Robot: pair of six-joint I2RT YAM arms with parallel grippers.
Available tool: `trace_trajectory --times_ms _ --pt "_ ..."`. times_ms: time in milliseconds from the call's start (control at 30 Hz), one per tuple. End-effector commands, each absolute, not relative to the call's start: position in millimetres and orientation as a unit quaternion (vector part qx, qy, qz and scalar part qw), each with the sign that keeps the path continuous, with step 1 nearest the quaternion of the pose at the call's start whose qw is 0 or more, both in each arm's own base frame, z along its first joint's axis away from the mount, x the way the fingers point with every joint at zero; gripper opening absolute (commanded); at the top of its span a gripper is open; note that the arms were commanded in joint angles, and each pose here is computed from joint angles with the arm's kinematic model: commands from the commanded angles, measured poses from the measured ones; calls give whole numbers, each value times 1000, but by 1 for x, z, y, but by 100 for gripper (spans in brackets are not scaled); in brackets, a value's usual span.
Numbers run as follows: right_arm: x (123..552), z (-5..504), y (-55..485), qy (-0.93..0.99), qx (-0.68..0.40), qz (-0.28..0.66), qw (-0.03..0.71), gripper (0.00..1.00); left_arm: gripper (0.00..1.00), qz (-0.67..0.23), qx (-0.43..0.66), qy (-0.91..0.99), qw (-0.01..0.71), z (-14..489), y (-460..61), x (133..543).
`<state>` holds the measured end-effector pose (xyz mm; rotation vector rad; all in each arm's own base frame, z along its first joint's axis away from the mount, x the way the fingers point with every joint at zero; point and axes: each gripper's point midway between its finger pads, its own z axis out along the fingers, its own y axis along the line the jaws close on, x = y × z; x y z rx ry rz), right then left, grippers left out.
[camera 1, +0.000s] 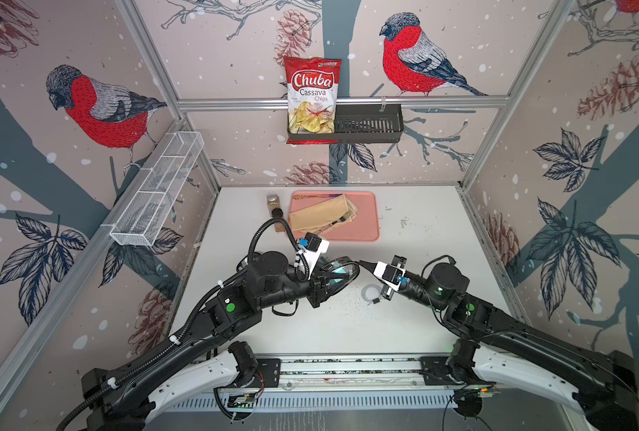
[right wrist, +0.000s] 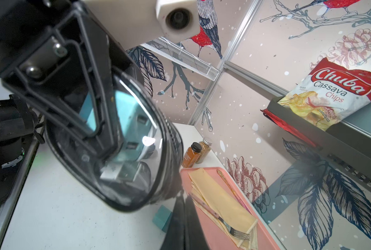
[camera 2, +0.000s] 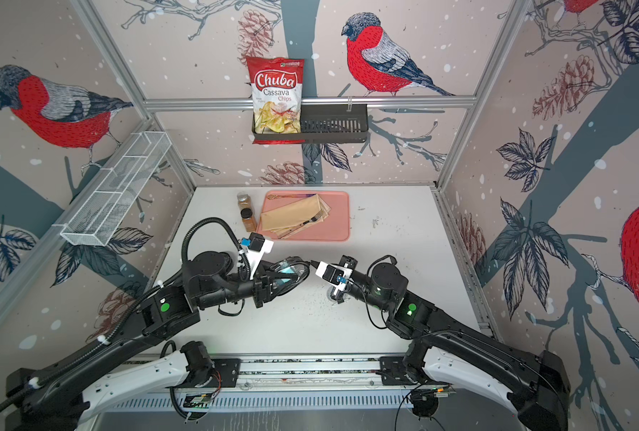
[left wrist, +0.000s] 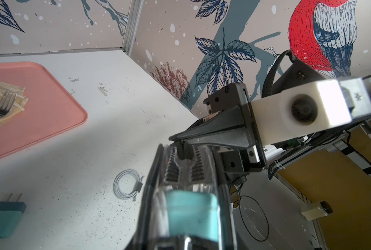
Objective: Pack away charging kits
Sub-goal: Zip the zipper on the storage bag.
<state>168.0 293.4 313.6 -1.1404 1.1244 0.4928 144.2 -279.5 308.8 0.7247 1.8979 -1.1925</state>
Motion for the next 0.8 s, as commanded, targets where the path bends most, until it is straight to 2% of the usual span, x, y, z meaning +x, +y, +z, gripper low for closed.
trace_trajectory --times_ms 0,467,500,667,767 --pt "194 364 276 500 -417 187 736 0 0 -454 307 787 284 265 -275 121" --pt "196 379 291 497 -413 220 731 0 0 -452 312 788 276 262 -285 126" --pt "195 380 291 496 -408 232 731 0 2 -453 309 786 285 267 -285 128" --pt "187 380 298 491 -401 279 721 0 31 -479 297 751 343 301 -284 133" --pt "185 380 300 490 -395 297 718 0 42 -491 286 730 379 318 -280 137"
